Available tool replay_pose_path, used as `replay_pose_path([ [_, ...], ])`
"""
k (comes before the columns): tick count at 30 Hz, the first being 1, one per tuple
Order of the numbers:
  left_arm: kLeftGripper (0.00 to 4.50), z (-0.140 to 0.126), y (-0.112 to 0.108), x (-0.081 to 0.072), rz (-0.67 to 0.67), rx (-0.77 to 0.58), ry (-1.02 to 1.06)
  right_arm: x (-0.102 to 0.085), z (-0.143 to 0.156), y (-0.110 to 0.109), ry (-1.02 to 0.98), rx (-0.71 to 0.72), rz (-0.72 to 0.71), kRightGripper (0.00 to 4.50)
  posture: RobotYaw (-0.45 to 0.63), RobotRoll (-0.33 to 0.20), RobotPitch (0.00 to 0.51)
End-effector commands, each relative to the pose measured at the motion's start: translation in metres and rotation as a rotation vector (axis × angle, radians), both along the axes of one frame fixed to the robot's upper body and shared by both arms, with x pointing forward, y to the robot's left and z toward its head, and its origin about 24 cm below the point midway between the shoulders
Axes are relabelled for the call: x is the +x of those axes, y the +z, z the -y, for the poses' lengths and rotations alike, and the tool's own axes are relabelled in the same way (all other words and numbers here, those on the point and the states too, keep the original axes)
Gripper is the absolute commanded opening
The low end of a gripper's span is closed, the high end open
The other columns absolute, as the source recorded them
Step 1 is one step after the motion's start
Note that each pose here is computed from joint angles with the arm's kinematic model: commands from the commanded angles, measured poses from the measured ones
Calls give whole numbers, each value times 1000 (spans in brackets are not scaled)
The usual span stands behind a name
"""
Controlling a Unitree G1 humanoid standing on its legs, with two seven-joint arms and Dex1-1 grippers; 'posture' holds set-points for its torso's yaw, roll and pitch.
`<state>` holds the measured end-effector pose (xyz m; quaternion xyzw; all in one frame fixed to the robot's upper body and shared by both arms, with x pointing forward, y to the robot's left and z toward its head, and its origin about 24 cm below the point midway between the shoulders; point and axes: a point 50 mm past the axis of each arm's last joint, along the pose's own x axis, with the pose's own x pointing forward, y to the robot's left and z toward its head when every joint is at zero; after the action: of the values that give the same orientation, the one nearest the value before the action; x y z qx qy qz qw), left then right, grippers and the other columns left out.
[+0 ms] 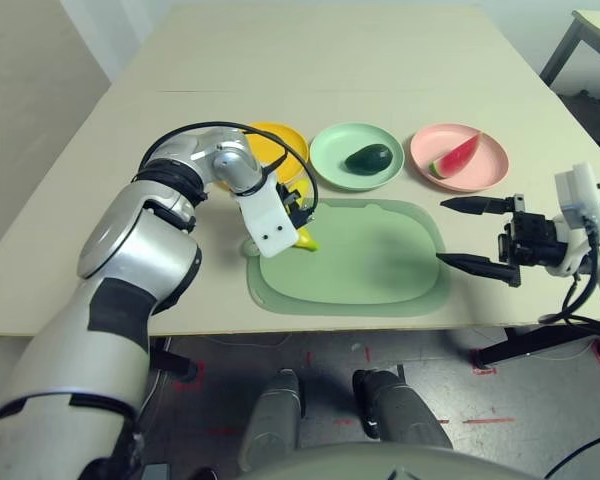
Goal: Place the fruits into color-matched plates.
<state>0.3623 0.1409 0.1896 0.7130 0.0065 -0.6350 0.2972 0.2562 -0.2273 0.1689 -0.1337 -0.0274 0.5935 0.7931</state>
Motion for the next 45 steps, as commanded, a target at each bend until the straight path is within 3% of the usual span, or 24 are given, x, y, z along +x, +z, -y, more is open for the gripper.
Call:
replay_pose_path([
  [1, 1606, -5, 29, 6, 52, -49, 82, 2, 0, 1, -21, 8, 3, 4500, -120, 0, 142],
  [7, 1606, -20, 55, 16, 102, -158, 273, 10, -2, 1, -125, 78, -7, 4500, -114, 0, 140],
  [11, 1606, -18, 70, 19, -104, -444, 421, 12, -3, 1, -131, 74, 0, 4500, -118, 0, 136],
  [21, 1606, -10, 79, 15, -598, -795, 505, 12, -3, 1, -108, 54, 1, 4500, -111, 0, 127],
  [26, 1606, -19, 85, 8, -745, -841, 548, 10, -4, 0, -96, 57, -6, 4500, -112, 0, 125],
  [29, 1606, -28, 85, 10, -648, -783, 579, 8, -4, 0, -89, 56, -7, 4500, -113, 0, 125],
  [39, 1606, -45, 60, 23, -68, -405, 615, 0, -4, -1, -87, 62, -1, 4500, -130, 0, 128],
  [45, 1606, -36, 46, 30, 92, -340, 565, -1, -5, 0, -95, 63, -2, 4500, -141, 0, 133],
])
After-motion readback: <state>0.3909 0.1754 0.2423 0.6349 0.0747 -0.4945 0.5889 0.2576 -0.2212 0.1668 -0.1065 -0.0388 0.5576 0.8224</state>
